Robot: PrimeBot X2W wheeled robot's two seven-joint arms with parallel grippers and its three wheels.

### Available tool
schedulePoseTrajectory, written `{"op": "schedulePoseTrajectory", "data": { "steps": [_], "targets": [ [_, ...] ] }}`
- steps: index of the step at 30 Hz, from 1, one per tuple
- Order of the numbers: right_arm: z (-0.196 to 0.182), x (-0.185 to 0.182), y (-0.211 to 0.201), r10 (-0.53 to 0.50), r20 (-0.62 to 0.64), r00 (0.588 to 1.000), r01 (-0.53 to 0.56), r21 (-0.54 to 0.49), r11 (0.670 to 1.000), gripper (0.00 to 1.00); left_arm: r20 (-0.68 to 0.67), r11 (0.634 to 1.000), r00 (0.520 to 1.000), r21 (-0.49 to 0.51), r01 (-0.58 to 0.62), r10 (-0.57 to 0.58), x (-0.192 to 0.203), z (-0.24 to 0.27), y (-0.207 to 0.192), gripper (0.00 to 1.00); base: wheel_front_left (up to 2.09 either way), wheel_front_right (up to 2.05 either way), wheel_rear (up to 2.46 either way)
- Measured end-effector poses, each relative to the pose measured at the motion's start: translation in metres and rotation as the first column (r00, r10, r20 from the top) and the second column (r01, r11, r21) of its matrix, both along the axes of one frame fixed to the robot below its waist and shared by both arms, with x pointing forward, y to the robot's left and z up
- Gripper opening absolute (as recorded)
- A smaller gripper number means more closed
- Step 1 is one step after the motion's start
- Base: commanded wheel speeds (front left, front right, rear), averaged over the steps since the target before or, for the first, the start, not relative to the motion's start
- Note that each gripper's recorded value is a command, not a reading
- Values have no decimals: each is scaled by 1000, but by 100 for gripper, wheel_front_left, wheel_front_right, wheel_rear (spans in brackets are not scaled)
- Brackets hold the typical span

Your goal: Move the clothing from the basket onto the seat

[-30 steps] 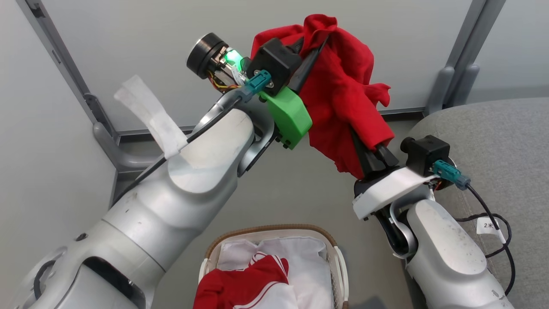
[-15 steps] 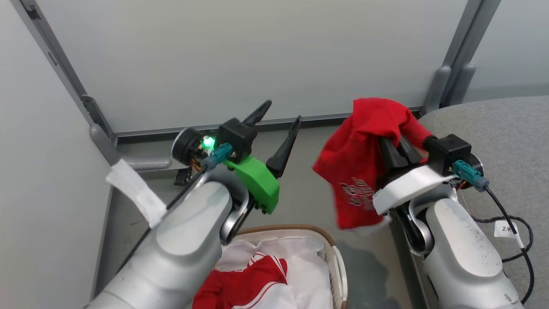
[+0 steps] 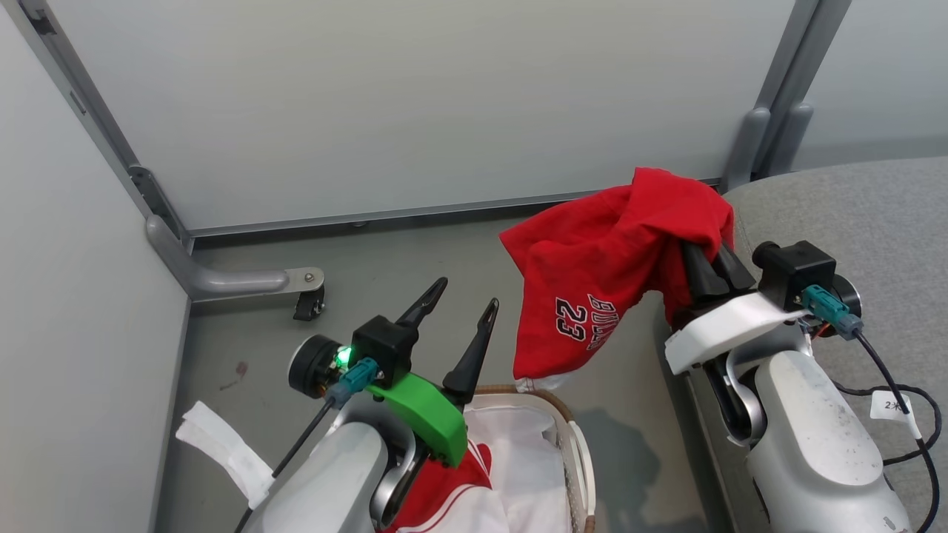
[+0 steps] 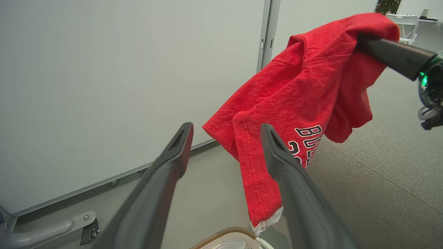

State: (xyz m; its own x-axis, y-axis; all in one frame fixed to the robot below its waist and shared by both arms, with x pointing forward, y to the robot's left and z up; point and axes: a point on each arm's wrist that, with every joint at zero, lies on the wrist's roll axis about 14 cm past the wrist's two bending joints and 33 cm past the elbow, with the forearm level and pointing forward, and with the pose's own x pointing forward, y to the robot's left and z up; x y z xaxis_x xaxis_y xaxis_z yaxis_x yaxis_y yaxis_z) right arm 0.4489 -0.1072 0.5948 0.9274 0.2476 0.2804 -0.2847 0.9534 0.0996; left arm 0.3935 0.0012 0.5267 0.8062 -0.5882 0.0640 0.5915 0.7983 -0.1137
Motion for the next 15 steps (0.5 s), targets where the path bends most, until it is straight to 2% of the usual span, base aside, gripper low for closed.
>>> {"op": "schedulePoseTrajectory", "data": {
  "steps": [9, 15],
  "targets": [
    [1, 0, -7, -20, 7, 1000, 20, -15, 1000, 0, -30, 1000, 1000, -9, -10, 10, -6, -13, 0, 100, 0, 0, 0],
    [-4, -2, -29, -82, 1, 997, 81, -39, 996, 0, -9, 999, 999, -20, 33, -33, -6, -7, -16, 100, 0, 0, 0]
  ]
}}
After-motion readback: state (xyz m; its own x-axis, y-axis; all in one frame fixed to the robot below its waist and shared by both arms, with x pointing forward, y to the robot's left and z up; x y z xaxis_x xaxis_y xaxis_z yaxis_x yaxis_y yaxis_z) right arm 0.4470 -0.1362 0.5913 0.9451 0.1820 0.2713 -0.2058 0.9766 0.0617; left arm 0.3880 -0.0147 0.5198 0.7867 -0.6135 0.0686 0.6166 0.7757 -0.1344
